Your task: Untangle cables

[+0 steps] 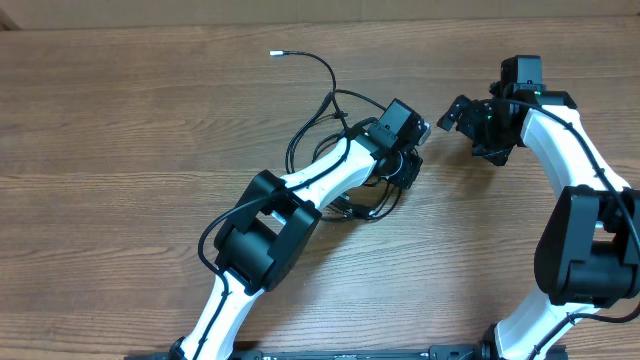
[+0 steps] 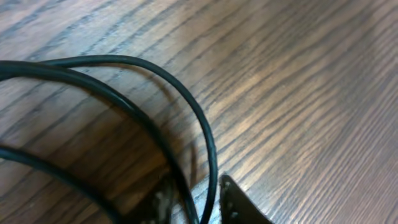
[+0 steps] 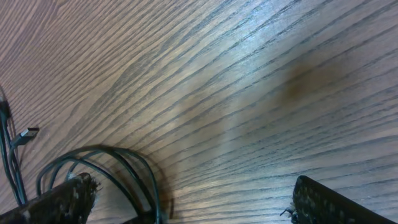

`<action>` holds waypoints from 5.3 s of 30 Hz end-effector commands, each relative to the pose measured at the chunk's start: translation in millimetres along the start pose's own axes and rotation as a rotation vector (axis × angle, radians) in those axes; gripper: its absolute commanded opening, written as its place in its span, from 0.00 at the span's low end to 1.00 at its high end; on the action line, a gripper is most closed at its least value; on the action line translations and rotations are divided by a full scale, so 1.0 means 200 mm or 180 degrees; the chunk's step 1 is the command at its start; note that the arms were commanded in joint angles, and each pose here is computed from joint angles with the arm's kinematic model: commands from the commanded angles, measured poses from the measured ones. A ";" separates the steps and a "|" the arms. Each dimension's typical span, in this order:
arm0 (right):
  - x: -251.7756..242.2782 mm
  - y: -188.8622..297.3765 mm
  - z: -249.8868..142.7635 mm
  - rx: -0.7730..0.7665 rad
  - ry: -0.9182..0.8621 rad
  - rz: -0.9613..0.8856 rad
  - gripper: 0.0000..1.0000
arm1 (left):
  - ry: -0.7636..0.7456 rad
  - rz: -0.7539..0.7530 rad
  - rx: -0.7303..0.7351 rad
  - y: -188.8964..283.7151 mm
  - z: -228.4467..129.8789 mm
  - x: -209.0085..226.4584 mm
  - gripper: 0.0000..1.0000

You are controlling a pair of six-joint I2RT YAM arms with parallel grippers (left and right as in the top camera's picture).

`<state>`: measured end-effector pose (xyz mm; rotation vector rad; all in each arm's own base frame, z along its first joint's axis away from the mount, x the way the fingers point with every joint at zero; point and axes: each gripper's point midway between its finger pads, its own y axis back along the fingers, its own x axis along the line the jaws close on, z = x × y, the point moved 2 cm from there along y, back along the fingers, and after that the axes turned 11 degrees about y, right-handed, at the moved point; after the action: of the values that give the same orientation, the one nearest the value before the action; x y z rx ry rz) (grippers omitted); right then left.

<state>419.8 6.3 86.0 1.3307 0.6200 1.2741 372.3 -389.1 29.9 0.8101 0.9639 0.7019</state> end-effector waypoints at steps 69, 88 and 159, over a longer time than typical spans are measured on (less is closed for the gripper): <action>0.03 0.06 0.04 -0.0131 0.0036 0.0022 1.00 | 0.0603 -0.2334 0.1180 0.05 -0.22 -0.08 0.07; 0.03 0.06 0.04 -0.0131 0.0036 0.0022 1.00 | 0.0740 -0.2299 0.1276 -0.02 -0.25 -0.06 0.26; 0.03 0.06 0.04 -0.0131 0.0036 0.0022 1.00 | 0.0299 -0.2055 0.1274 -0.12 -0.36 -0.17 0.43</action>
<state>419.9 6.4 86.0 1.3306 0.6196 1.2745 314.6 -411.5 26.0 0.7065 1.3995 0.0334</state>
